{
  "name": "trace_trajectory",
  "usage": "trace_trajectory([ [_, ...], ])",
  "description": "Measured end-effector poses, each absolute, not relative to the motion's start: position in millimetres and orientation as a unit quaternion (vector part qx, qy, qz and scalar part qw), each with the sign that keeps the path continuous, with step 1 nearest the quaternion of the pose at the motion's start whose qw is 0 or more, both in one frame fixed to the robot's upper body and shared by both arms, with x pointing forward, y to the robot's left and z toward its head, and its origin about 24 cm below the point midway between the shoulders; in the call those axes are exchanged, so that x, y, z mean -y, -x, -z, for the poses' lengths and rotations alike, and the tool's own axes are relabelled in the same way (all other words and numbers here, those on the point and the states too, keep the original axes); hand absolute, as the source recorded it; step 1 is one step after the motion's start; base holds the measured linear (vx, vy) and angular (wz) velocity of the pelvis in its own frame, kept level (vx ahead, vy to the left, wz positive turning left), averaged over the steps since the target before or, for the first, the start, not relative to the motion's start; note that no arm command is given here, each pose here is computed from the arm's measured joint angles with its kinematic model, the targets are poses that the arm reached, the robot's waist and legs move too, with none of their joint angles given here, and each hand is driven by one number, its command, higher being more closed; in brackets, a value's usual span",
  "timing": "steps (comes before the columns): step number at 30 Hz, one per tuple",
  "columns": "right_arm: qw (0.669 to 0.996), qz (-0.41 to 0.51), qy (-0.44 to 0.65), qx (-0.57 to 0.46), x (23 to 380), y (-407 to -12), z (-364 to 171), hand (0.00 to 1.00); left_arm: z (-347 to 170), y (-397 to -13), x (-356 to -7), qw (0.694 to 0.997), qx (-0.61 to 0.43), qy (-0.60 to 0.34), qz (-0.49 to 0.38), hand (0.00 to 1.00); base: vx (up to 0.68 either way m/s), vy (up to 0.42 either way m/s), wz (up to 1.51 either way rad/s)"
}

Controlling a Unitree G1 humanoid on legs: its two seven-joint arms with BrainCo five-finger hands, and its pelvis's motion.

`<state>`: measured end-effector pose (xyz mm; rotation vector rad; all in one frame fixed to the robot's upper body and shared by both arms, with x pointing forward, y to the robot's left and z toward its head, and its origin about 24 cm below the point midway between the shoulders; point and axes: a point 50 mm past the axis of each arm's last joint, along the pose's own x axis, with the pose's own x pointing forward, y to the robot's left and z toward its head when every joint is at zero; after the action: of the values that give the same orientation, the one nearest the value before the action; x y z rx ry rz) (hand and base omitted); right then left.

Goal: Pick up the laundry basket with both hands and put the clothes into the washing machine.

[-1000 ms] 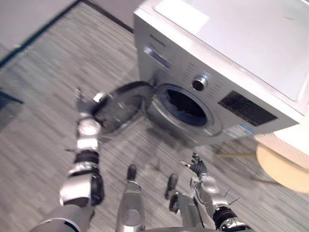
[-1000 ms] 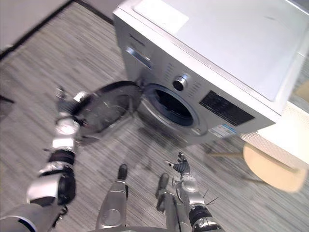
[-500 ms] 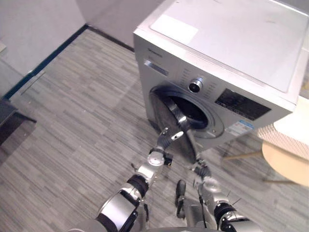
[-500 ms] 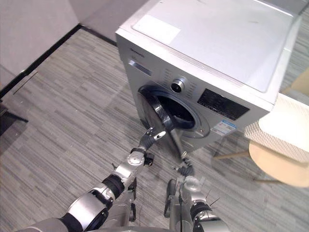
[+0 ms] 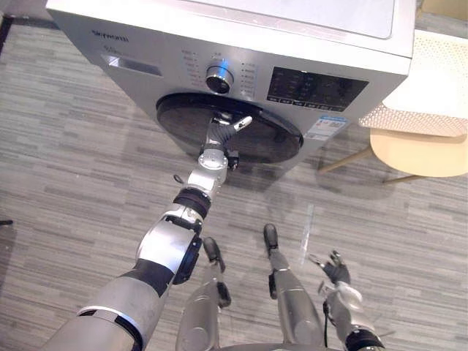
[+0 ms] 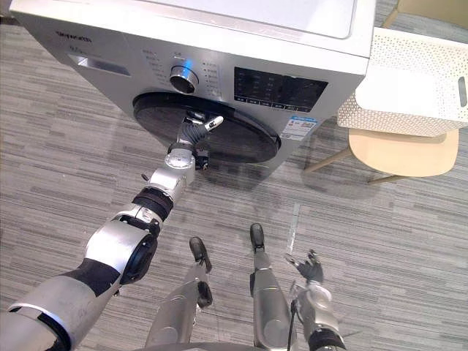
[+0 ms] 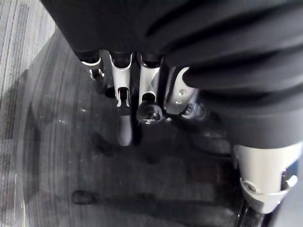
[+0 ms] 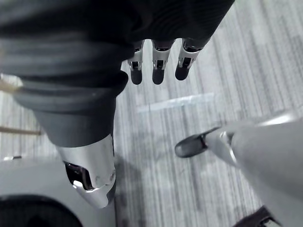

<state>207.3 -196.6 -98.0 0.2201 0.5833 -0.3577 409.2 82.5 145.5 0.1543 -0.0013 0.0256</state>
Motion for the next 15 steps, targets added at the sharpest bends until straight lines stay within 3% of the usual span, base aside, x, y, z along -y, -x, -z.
trace_trajectory([
  [6, 0.943, 0.163, -0.113, -0.269, 186.4, -212.3, 93.8, 0.00, -131.9, -390.8, -74.6, 0.997, 0.047, -0.068, 0.014, 0.00, 0.03, 0.006, 0.21],
  [9, 0.944, 0.152, -0.116, -0.270, 178.3, -213.0, 94.2, 0.00, -99.1, -358.1, -73.3, 0.997, 0.065, -0.033, 0.032, 0.00, 0.11, -0.011, 0.41],
  [15, 0.941, 0.142, -0.101, -0.289, 178.4, -207.7, 100.8, 0.00, 33.3, -256.7, -122.9, 0.989, -0.134, 0.054, -0.032, 0.00, 0.15, 0.010, 0.63],
])
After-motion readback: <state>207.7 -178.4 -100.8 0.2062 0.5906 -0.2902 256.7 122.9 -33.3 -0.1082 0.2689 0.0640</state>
